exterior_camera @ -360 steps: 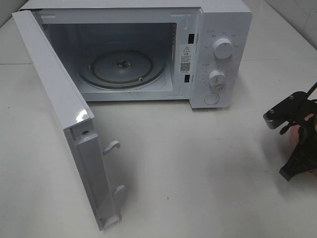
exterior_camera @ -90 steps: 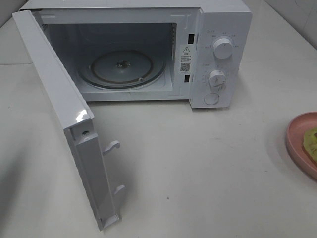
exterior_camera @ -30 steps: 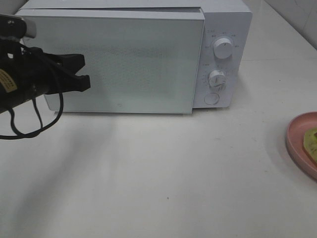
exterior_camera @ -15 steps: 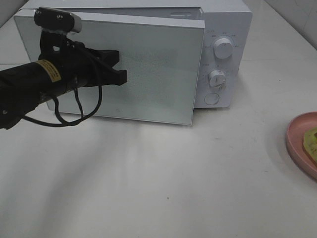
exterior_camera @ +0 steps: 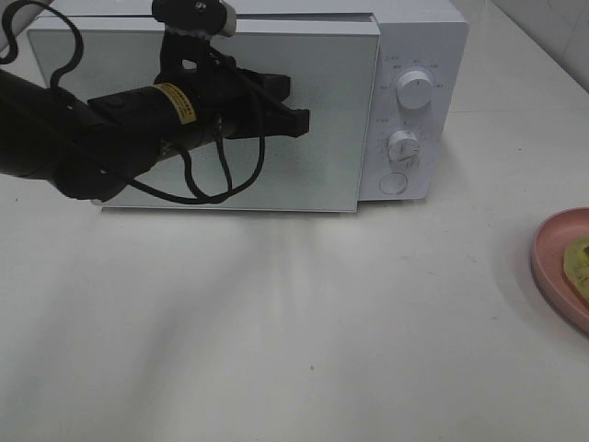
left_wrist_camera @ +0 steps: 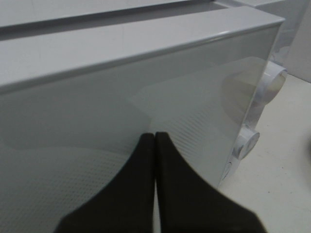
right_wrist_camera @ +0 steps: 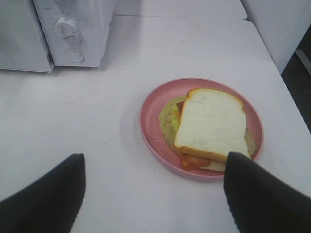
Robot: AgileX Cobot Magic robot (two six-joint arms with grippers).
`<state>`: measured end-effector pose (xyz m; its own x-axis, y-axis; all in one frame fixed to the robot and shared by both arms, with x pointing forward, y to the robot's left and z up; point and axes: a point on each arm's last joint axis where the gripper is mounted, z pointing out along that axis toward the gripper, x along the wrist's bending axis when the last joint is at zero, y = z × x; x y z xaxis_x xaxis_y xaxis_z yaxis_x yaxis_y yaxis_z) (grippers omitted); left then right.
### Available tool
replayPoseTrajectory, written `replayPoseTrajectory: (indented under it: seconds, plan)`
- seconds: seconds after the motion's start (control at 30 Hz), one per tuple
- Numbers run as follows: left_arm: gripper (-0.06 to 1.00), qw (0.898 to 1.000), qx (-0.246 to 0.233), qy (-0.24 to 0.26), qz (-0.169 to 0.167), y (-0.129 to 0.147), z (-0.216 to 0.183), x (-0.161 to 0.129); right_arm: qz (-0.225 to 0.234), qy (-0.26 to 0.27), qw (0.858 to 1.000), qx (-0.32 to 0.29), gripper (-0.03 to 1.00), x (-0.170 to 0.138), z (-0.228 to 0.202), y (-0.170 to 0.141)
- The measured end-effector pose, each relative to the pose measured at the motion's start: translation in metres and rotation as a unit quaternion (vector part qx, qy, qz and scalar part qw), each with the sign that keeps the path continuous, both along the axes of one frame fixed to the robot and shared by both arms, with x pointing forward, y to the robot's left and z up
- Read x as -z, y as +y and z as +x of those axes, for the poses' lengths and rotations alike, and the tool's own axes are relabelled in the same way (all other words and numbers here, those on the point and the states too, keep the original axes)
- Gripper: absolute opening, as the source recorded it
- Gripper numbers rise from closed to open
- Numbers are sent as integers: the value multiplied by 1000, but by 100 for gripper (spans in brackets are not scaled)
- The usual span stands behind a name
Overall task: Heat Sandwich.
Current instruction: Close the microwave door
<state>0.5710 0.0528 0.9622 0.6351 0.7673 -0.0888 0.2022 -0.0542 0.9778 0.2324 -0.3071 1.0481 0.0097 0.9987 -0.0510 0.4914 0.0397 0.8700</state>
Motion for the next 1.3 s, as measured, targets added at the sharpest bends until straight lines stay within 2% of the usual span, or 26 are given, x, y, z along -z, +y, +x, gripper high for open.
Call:
replayPoseTrajectory:
  seconds: [0.37,0.83,1.3]
  plan:
    - [0,999,30,-2,12,-33,7,4,0,0,1000,0,76,0,0,0]
    - [0,1000,22,-4,-5,-51,24,7,0,0,1000,0,76,0,0,0]
    - [0,1000,23,13,-6,-64,27,7,0,0,1000,0,76,0,0,0]
